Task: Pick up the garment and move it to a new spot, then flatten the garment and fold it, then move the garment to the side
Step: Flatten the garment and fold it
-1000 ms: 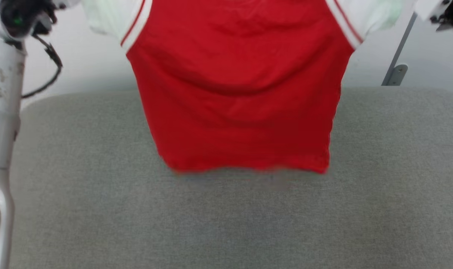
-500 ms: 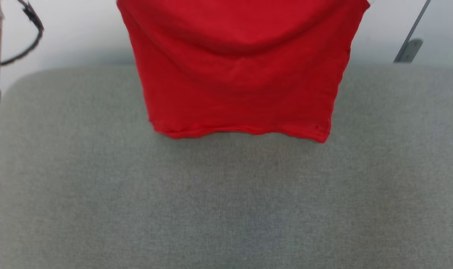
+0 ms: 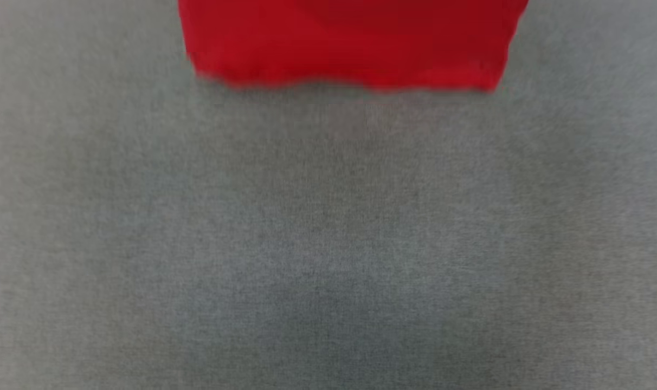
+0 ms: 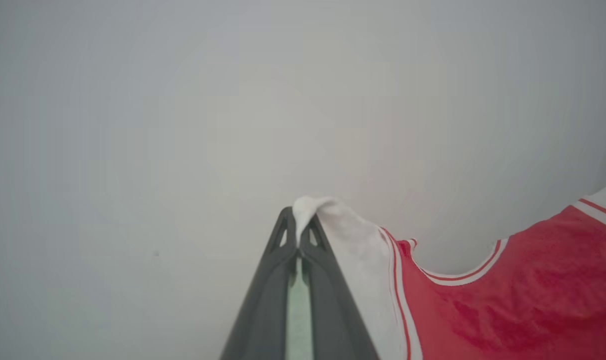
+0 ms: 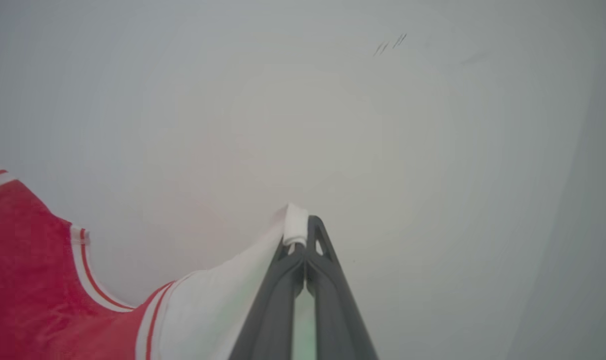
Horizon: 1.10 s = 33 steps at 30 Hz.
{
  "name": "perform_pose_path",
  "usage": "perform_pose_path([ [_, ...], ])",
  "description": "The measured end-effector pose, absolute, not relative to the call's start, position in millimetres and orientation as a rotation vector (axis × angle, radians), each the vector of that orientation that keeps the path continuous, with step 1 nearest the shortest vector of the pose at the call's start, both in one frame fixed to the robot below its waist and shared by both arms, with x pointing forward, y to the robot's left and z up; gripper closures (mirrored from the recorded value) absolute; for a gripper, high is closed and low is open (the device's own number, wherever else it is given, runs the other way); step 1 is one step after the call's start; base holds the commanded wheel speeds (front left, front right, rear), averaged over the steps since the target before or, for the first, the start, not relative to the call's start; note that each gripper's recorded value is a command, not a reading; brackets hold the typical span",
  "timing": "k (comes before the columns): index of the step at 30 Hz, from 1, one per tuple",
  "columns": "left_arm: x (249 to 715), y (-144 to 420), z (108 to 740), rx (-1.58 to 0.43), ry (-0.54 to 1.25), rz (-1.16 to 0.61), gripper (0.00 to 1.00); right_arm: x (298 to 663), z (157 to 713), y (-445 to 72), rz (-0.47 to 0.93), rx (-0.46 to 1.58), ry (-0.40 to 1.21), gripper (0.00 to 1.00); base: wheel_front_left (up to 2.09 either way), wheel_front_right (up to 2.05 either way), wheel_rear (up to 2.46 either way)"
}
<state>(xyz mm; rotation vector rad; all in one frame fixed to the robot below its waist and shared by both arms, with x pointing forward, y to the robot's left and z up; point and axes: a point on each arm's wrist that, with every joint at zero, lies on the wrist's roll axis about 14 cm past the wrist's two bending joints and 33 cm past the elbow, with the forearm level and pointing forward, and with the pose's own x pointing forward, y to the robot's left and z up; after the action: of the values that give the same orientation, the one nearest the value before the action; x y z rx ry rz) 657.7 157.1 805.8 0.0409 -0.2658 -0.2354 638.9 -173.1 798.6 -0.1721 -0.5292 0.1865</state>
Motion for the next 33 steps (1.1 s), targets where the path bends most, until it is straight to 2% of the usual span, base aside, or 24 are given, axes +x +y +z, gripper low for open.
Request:
perform_pose_path([
  [4, 670, 157, 812, 0.054, -0.413, -0.234, 1.0, 657, 792, -175, 0.17, -0.287, -0.564, 1.0, 0.0, 0.0, 0.0],
  [7, 677, 157, 799, 0.027, -0.447, -0.243, 1.0, 664, 783, -165, 0.192, -0.332, -0.588, 1.0, 0.0, 0.0, 0.0],
  [12, 680, 172, 737, 0.053, -0.322, -0.232, 1.0, 669, 699, -140, 0.288, -0.364, -0.447, 1.0, 0.0, 0.0, 0.0],
  [16, 663, 177, 698, 0.03, -0.221, -0.25, 1.0, 656, 663, -141, 0.325, -0.322, -0.36, 1.0, 0.0, 0.0, 0.0],
  [25, 590, 201, 604, -0.025, 0.037, -0.275, 1.0, 585, 574, -146, 0.404, -0.176, -0.062, 1.0, 0.0, 0.0, 0.0],
  [33, 492, 205, 542, -0.06, 0.206, -0.365, 1.0, 499, 538, -166, 0.451, -0.141, 0.047, 1.0, 0.0, 0.0, 0.0],
])
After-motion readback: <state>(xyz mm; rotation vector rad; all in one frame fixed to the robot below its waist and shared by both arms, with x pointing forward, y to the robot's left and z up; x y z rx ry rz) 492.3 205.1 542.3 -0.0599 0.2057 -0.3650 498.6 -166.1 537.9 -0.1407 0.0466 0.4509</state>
